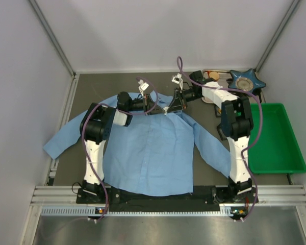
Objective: Pin the brooch onto the clothing
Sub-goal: Pin the brooch to the clothes.
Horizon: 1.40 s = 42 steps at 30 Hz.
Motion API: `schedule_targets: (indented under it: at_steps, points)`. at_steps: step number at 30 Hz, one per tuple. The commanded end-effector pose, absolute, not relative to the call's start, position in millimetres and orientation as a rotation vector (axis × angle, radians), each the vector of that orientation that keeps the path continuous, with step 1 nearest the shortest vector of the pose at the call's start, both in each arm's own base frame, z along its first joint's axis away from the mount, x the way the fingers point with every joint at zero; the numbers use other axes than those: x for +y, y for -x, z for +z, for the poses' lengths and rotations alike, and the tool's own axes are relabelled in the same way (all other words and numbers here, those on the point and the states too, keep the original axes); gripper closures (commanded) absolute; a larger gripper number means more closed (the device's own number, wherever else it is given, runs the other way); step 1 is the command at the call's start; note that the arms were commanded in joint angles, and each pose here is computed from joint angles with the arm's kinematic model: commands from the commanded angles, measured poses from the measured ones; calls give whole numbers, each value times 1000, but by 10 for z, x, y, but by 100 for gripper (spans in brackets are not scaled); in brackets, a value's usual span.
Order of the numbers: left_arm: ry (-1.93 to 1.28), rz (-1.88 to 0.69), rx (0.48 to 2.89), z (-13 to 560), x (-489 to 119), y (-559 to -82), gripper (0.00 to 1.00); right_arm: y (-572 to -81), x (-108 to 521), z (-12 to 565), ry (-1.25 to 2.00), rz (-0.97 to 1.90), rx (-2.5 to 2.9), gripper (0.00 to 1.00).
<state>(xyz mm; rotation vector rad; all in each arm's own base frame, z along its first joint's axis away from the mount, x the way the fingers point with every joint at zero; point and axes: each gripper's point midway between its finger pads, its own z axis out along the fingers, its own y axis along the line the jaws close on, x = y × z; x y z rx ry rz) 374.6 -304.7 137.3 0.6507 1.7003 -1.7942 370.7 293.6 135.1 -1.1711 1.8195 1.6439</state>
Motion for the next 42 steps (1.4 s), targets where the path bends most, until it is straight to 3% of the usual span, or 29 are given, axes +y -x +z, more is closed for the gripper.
schedule_targets:
  at_steps: [1, 15, 34, 42]
  points:
    - [-877, -1641, 1338, 1879, -3092, -3654, 100, -3709, 3031, 1466, 1254, 1576, 1755, 90]
    - [-865, -1614, 1356, 1879, -3132, -3669, 100, -3809, 3067, 1313, 1273, 1447, 1906, 100]
    - [-899, -1487, 1372, 1862, -3156, -3714, 100, -3892, 3041, 1204, 1250, 1389, 2038, 100]
    - [-867, -1467, 1399, 1839, -3127, -3711, 100, -4014, 2958, 1286, 1143, 1497, 2028, 100]
